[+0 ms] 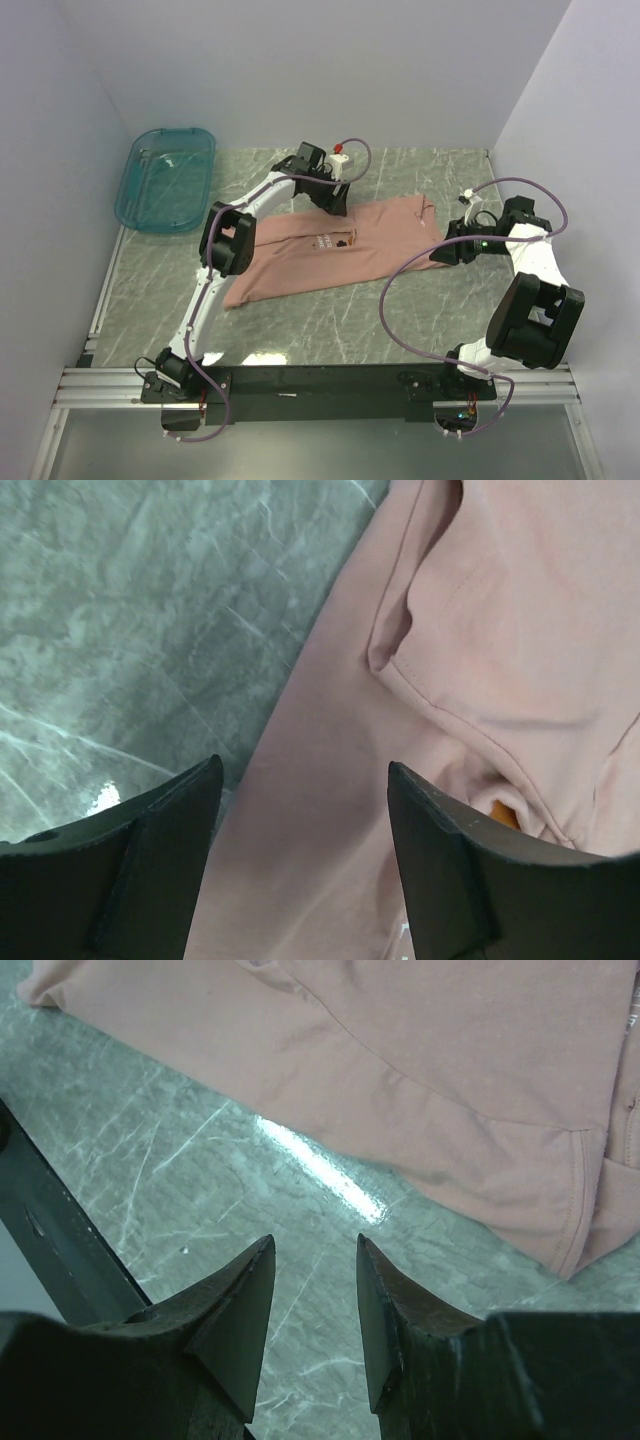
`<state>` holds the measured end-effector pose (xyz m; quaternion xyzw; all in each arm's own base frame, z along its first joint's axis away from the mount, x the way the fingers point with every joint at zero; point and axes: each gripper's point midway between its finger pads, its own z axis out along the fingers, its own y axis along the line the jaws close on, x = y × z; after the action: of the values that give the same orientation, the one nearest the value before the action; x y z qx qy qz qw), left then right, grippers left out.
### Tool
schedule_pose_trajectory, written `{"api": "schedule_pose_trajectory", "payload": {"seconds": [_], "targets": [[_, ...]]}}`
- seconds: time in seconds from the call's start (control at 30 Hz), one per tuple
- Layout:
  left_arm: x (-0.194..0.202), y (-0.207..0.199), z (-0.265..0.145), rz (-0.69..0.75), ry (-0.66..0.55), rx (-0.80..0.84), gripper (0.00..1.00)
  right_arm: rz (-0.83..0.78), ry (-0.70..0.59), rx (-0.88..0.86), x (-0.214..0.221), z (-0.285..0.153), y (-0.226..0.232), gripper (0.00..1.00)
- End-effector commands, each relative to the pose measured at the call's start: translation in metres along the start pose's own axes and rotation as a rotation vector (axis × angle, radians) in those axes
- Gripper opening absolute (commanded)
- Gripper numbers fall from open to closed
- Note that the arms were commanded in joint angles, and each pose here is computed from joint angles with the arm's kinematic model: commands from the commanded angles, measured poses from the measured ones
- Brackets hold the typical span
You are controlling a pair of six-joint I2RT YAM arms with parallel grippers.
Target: Fold and stack the t-shirts
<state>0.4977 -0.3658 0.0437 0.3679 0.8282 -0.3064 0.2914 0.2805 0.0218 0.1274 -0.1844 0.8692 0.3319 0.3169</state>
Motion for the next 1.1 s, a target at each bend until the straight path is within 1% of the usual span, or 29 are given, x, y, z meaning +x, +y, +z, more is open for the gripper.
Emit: {"api": "schedule_pose_trajectory", "payload": {"seconds": [0.0,0.07,0.17,0.2,0.3,0.33,0.4,0.47,0.53,0.57,0.6,0.67,0.7,0.73,0.77,0.8,0.83,0.87,0.93,1.07], "targets": [[-0.016,-0.004,-0.002,0.018,-0.031,0.0,0.73,-0.028,-0.036,-0.019,-0.013,-0.006,0.003,0.45],[-0.011,-0.002,0.001,0.014,-0.02,-0.007,0.71,-0.029,-0.042,-0.022,-0.014,-0.008,0.004,0.45],[-0.009,-0.004,0.004,0.015,-0.016,0.001,0.65,-0.027,-0.048,-0.026,-0.014,-0.009,0.005,0.45],[-0.009,-0.004,0.004,0.015,-0.016,0.001,0.59,-0.031,-0.048,-0.025,-0.014,-0.01,0.005,0.46],[-0.009,-0.008,0.005,0.022,-0.012,0.01,0.49,-0.026,-0.053,-0.029,-0.015,-0.011,0.005,0.46],[-0.008,-0.009,0.005,0.024,-0.008,0.008,0.39,-0.024,-0.052,-0.033,-0.014,-0.011,0.006,0.45],[-0.006,-0.011,0.006,0.027,0.001,0.009,0.26,-0.023,-0.054,-0.034,-0.014,-0.011,0.005,0.45],[-0.004,-0.012,0.007,0.028,0.007,0.008,0.2,-0.02,-0.055,-0.034,-0.014,-0.011,0.005,0.45],[-0.003,-0.011,0.007,0.022,0.009,0.002,0.1,-0.02,-0.054,-0.034,-0.014,-0.012,0.005,0.45],[-0.005,-0.006,0.007,0.02,0.007,-0.029,0.03,-0.019,-0.054,-0.035,-0.014,-0.011,0.004,0.45],[-0.006,-0.001,0.007,0.013,0.003,-0.059,0.0,-0.021,-0.055,-0.033,-0.014,-0.012,0.004,0.45],[-0.011,0.013,0.003,-0.032,-0.015,-0.117,0.0,-0.021,-0.055,-0.033,-0.014,-0.012,0.004,0.45],[-0.019,0.024,-0.001,-0.045,-0.045,-0.163,0.0,-0.02,-0.055,-0.031,-0.013,-0.012,0.004,0.45],[-0.024,0.03,-0.004,-0.121,-0.069,-0.182,0.0,-0.018,-0.053,-0.03,-0.013,-0.012,0.004,0.45],[-0.028,0.047,-0.014,-0.165,-0.097,-0.211,0.0,-0.018,-0.052,-0.027,-0.013,-0.012,0.003,0.46],[-0.034,0.054,-0.018,-0.227,-0.132,-0.226,0.0,-0.017,-0.052,-0.027,-0.012,-0.012,0.003,0.45],[-0.036,0.062,-0.023,-0.261,-0.148,-0.237,0.0,-0.019,-0.052,-0.025,-0.013,-0.012,0.002,0.45],[-0.037,0.079,-0.034,-0.304,-0.168,-0.263,0.0,-0.016,-0.051,-0.026,-0.012,-0.012,0.003,0.45],[-0.038,0.095,-0.044,-0.374,-0.197,-0.293,0.0,-0.015,-0.05,-0.025,-0.012,-0.011,0.002,0.45],[-0.024,0.136,-0.068,-0.494,-0.214,-0.395,0.0,-0.009,-0.047,-0.021,-0.011,-0.011,0.0,0.46]]}}
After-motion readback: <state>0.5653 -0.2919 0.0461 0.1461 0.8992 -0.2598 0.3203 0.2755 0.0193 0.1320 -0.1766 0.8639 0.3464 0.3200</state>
